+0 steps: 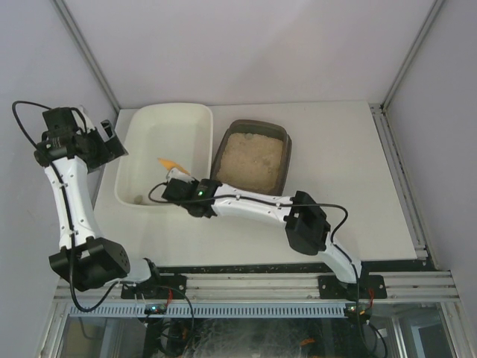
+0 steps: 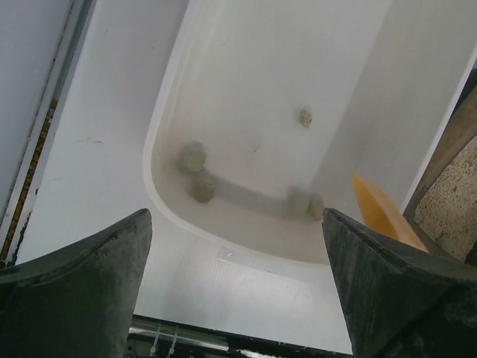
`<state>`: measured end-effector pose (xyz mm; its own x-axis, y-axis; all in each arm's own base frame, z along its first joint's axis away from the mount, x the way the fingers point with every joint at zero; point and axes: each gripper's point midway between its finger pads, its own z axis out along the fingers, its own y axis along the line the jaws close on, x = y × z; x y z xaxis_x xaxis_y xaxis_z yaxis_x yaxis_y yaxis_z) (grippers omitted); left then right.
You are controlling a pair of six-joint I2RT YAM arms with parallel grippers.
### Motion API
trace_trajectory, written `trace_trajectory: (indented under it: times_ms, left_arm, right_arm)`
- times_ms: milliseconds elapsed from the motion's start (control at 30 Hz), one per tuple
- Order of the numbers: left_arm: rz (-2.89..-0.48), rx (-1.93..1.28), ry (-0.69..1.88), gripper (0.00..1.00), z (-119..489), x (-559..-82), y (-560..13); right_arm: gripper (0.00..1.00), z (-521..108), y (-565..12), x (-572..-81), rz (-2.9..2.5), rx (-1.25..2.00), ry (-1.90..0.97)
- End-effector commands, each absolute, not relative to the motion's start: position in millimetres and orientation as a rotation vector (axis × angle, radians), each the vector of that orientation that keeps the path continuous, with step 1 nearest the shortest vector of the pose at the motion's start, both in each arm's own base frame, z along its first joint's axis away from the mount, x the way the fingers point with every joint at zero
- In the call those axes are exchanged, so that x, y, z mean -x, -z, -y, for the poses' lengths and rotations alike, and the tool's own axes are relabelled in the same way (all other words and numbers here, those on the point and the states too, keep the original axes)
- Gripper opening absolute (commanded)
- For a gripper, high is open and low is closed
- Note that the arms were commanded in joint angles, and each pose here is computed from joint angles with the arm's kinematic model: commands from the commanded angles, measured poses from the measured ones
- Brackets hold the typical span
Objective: Clean the litter box
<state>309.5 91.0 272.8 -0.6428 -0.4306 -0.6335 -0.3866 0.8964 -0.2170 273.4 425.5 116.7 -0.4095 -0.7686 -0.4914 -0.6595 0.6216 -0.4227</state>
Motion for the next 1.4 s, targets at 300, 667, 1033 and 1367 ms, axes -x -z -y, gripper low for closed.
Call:
trace_trajectory:
  times_ms: [300, 667, 1033, 1367]
  left_arm:
    - [-2.231, 0.276, 0.247, 0.97, -61, -325, -301]
    - [-2.201, -0.355, 0.143, 1.00, 81, -419, -322]
    - [-2.237, -0.554, 0.200, 0.90, 215, -498, -239]
    - [-2.288, -0.614, 0.153, 0.88, 242, -523, -169]
  right_arm:
    - [0.00, -400, -205, -299, -2.015, 0.876, 0.229]
    - [0.00, -289, -183, -289, -2.403, 0.296, -0.338]
    - [0.00, -253, -191, -279, -2.395, 0.102, -0.445]
    - [0.00, -272, -160, -275, -2.558, 0.147, -0.661]
